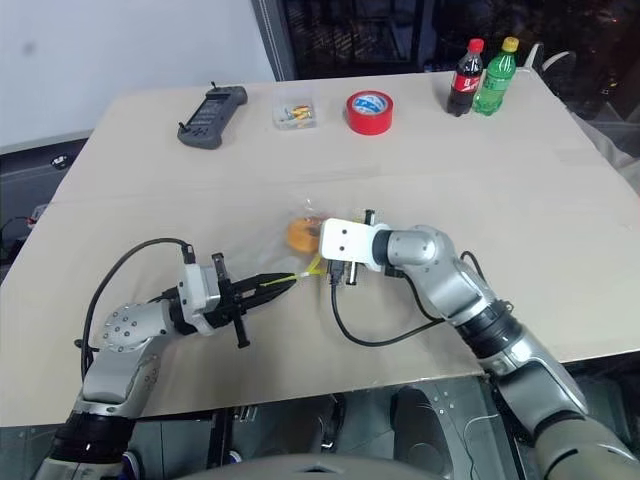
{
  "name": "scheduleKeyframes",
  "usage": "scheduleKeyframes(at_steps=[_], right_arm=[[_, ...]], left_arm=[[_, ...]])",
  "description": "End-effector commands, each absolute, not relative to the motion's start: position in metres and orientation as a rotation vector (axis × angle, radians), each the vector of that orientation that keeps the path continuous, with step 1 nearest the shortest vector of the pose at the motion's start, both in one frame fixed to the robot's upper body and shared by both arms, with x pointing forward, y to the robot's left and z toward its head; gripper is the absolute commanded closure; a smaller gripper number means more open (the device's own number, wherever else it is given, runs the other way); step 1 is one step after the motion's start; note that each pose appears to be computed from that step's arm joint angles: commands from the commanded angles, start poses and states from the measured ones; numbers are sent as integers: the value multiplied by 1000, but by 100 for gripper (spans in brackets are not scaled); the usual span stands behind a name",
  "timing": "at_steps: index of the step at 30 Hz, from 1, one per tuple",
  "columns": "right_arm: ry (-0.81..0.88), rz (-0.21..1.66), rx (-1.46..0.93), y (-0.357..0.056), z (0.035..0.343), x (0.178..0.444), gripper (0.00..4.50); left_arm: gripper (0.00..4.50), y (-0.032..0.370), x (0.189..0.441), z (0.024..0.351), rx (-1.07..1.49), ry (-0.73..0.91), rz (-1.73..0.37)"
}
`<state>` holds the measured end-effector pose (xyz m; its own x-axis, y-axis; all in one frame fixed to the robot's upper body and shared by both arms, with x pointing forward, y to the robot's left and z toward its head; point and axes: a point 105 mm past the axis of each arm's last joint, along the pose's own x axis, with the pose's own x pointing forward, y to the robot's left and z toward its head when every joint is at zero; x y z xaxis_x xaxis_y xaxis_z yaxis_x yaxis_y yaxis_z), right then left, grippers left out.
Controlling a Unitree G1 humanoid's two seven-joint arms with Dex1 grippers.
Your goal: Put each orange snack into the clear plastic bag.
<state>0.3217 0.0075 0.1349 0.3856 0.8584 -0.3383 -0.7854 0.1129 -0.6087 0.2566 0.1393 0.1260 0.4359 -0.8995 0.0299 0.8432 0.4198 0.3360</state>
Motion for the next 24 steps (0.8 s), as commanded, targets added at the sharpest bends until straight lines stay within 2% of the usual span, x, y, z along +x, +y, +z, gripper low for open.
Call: scheduleKeyframes(at_steps=[1,7,11,17,24], right_arm=[[-205,1123,-730,-1,163,326,171],[-200,1109,-680,-40,175,310,171],[-140,973,-857,-74,154,324,171],[-148,863,-946,-73,139,353,171],[-234,877,-906,-58,151,367,171]], left_arm=[[450,144,262,144,239,-281,-1049],[450,159,273,157,106,-305,-957],[450,169,279,167,50,-325,-934],[450,166,276,173,36,-335,-965],[450,164,270,169,72,-314,-990]])
